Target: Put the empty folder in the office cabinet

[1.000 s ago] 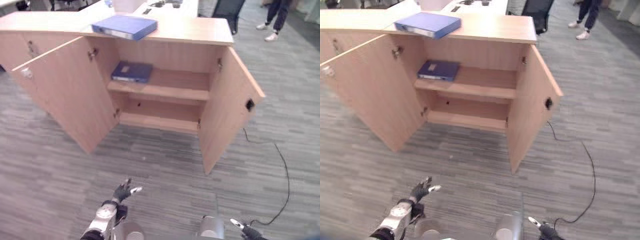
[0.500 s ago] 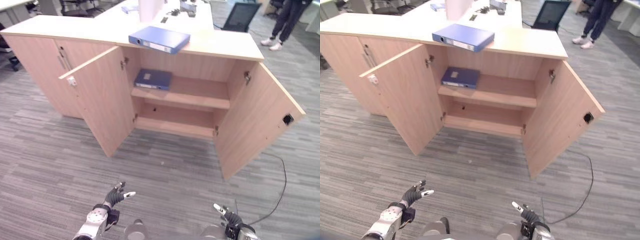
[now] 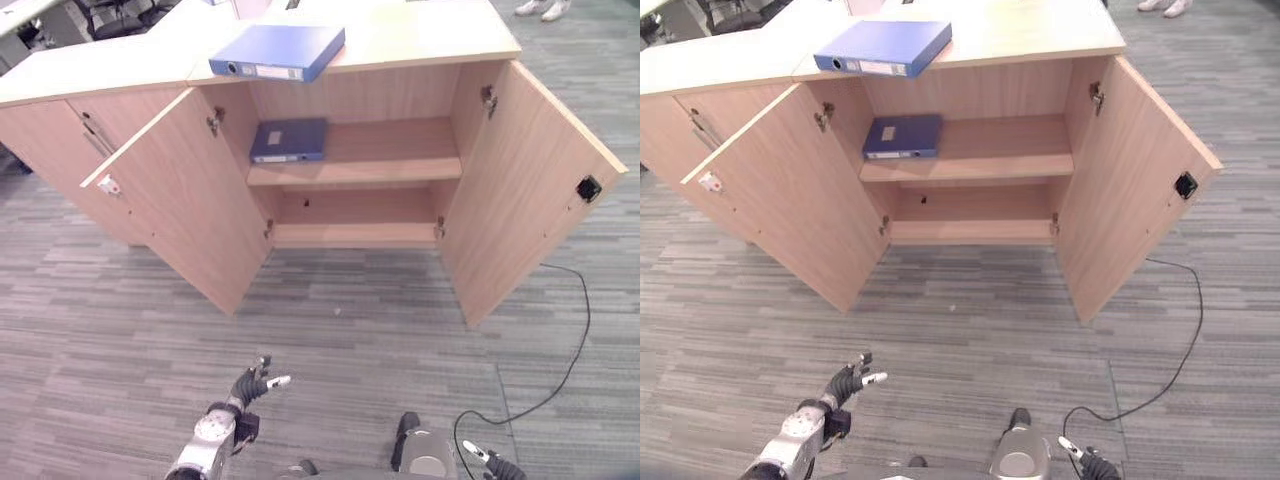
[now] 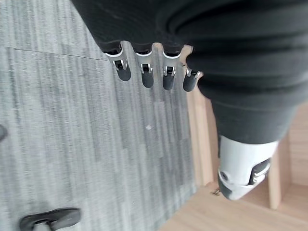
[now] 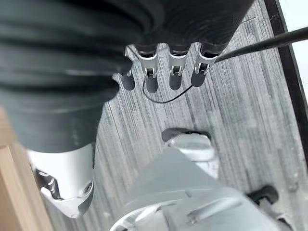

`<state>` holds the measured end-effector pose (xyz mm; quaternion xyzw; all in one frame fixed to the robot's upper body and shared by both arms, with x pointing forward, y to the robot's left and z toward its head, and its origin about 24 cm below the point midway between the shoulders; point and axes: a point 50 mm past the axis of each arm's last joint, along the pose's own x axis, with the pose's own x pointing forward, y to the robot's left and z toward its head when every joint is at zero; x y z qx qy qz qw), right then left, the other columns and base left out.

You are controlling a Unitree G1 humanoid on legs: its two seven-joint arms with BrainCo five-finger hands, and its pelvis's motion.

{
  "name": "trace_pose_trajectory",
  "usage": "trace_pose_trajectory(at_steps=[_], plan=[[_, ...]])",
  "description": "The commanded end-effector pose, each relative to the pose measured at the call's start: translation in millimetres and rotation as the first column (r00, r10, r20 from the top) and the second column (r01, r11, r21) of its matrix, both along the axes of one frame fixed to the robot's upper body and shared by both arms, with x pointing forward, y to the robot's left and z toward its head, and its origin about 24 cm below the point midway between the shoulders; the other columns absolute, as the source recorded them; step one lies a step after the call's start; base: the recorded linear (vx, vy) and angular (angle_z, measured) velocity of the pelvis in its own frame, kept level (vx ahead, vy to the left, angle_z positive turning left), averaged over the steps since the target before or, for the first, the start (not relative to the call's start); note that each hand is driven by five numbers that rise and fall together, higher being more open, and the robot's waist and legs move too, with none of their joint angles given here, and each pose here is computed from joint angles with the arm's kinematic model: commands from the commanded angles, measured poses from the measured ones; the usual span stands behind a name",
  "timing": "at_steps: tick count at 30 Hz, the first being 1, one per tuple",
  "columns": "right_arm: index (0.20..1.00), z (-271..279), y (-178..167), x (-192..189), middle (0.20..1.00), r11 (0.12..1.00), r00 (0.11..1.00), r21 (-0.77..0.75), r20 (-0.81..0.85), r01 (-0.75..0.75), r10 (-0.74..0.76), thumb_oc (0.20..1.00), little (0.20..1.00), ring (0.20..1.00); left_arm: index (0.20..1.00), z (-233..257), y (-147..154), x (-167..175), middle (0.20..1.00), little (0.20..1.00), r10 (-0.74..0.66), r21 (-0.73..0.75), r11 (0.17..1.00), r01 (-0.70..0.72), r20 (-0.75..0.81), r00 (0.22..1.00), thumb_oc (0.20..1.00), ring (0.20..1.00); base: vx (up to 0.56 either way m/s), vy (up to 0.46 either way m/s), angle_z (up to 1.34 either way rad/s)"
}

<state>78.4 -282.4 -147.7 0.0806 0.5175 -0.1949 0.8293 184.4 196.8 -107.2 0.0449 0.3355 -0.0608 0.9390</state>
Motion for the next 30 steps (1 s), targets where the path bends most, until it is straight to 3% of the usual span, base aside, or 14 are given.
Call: trace_pose_trajectory(at_steps=[1,19,30], plan=[[1.0,3.6,-1.8,15.5,1.0,0.998,0.999,-0.029,0.021,-0.048,0.048,1.0,1.0,1.0,1.0,13.0,-3.1,14.3,1.0,1.0,0.007,-0.023,1.0,-0.005,0.094,0.996,1.0,1.0,0.12,-0.018,-0.42],[1.0,0.3,8.4,13.5,1.0,0.986,0.987,-0.026,-0.004,-0.162,0.162,1.0,1.0,1.0,1.0,-4.7,8.3,-12.6,1.0,1.0,0.055,0.015,0.998,-0.054,-0.009,0.998,1.0,1.0,0.1,-0.004,-0.22],[1.0,1.4,1.4,6.8,1.0,0.992,0.993,-0.031,-0.011,-0.121,0.12,1.0,1.0,1.0,1.0,4.6,11.2,6.4,1.0,1.0,0.037,0.041,0.998,-0.039,0.034,0.999,1.0,1.0,0.07,0.009,0.26]])
